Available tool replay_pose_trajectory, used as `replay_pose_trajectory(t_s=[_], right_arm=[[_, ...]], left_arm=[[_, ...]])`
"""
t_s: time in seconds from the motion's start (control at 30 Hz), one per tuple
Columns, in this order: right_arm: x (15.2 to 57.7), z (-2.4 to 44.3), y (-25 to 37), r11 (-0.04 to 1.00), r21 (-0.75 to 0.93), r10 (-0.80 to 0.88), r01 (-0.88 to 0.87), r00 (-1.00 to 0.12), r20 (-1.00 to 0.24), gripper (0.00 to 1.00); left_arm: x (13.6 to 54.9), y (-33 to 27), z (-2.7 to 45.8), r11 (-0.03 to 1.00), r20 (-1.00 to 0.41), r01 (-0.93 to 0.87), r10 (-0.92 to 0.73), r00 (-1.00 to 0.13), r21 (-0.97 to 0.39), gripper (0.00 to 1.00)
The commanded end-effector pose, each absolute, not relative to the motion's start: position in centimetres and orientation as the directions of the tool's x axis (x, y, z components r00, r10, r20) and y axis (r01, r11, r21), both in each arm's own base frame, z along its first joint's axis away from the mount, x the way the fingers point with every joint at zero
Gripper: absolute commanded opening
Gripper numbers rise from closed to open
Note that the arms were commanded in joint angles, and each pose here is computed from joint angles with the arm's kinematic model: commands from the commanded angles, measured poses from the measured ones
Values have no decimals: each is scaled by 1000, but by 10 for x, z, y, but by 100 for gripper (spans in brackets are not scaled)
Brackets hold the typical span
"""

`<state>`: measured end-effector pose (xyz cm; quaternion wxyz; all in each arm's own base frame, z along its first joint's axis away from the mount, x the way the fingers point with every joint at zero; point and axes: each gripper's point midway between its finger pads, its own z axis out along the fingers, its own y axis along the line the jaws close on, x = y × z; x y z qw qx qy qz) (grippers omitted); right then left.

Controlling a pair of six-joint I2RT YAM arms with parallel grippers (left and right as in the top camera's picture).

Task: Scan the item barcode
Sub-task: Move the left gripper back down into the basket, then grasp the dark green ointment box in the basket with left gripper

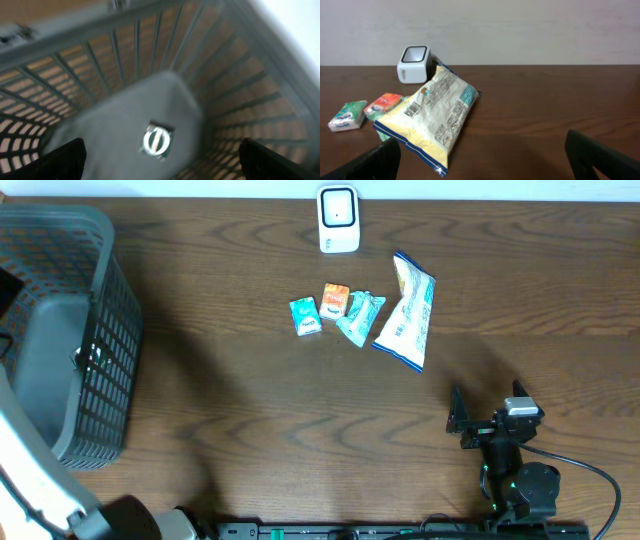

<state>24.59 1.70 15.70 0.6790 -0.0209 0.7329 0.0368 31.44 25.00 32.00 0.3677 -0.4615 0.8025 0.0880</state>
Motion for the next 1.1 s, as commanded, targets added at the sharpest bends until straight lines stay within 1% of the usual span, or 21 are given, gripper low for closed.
replay_pose_trajectory(t_s=[0.0, 0.13, 0.27, 0.57, 0.77, 1.07], right_arm=[[246, 156, 14, 997, 39, 34, -66, -79, -996, 99], [246, 156, 14, 997, 39, 34, -66, -79, -996, 99], [246, 156, 14, 997, 39, 33, -66, -79, -996, 99], [246, 156, 14, 997, 39, 33, -66, -79, -996, 99], [246, 156, 14, 997, 39, 34, -66, -79, -996, 99], [246, 156, 14, 997, 39, 34, -66, -79, -996, 99]], left_arm=[[318, 256, 280, 623, -599, -778, -652, -465, -74, 96], [323, 257, 240, 627, -493, -777, -692, -527, -49, 97], [339, 249, 205, 711, -403, -699, -662, -632, -71, 98], [347, 253, 134, 720, -238, -693, -681, -693, -42, 98], [355, 244, 94, 739, -148, -673, -669, -729, -25, 98], [358, 238, 65, 763, -112, -638, -628, -770, 102, 98]])
